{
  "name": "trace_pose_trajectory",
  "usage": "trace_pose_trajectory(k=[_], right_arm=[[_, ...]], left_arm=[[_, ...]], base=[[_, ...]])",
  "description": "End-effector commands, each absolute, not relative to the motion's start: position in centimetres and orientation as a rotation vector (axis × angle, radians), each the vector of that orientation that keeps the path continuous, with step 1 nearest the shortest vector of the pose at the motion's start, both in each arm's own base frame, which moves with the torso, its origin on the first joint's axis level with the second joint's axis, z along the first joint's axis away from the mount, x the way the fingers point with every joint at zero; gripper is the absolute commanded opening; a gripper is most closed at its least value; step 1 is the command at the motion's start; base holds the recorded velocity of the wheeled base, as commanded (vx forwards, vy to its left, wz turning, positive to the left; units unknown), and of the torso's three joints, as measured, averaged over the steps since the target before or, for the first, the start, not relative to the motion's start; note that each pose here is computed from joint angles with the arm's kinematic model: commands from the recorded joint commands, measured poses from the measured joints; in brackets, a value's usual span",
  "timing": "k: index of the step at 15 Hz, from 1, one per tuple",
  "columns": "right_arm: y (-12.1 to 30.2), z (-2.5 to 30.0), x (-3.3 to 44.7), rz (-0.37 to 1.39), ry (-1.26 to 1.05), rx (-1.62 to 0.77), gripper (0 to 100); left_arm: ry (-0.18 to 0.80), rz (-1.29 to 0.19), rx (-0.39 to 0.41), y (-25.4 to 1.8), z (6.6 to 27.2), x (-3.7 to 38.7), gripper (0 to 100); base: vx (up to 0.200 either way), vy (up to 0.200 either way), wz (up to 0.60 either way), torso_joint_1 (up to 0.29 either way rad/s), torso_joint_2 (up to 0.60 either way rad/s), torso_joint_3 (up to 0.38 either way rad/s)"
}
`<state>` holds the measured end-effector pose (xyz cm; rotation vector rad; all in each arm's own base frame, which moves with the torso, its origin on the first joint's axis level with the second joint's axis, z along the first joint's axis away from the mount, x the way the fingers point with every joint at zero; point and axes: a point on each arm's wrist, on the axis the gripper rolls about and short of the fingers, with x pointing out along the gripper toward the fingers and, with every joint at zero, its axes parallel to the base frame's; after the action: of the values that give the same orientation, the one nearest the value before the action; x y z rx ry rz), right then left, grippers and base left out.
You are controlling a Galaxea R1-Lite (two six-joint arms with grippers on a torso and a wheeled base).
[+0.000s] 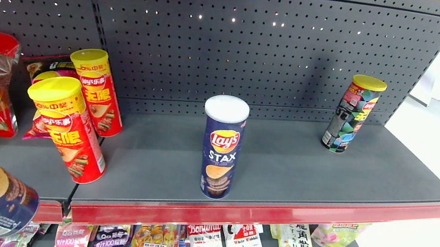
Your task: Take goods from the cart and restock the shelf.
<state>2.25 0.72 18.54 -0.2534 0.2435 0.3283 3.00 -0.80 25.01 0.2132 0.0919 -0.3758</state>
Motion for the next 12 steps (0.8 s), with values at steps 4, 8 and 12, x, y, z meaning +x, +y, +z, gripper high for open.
trace_pose_trajectory(k=[4,8,12], right_arm=[[0.3,17.4,1.7,0.246,0.242,-0.261,100],[-0.7,15.8,-0.6,0.108,0.167,-0.203,100],[-0.6,13.3,-2.0,-0.135,0.144,-0.061,100]], left_arm=[[0.123,-0.436,0.235,-1.0,24.6,3.9,0],[0.158,-0.512,0.22,-1.3,25.0,6.5,0],[0.18,-0.612,0.155,-2.3,25.7,8.0,0]], base=[[0.0,0.0,0.0,0.0,0.0,0.0],[0.0,0.0,0.0,0.0,0.0,0.0],[0.0,0.0,0.0,0.0,0.0,0.0]])
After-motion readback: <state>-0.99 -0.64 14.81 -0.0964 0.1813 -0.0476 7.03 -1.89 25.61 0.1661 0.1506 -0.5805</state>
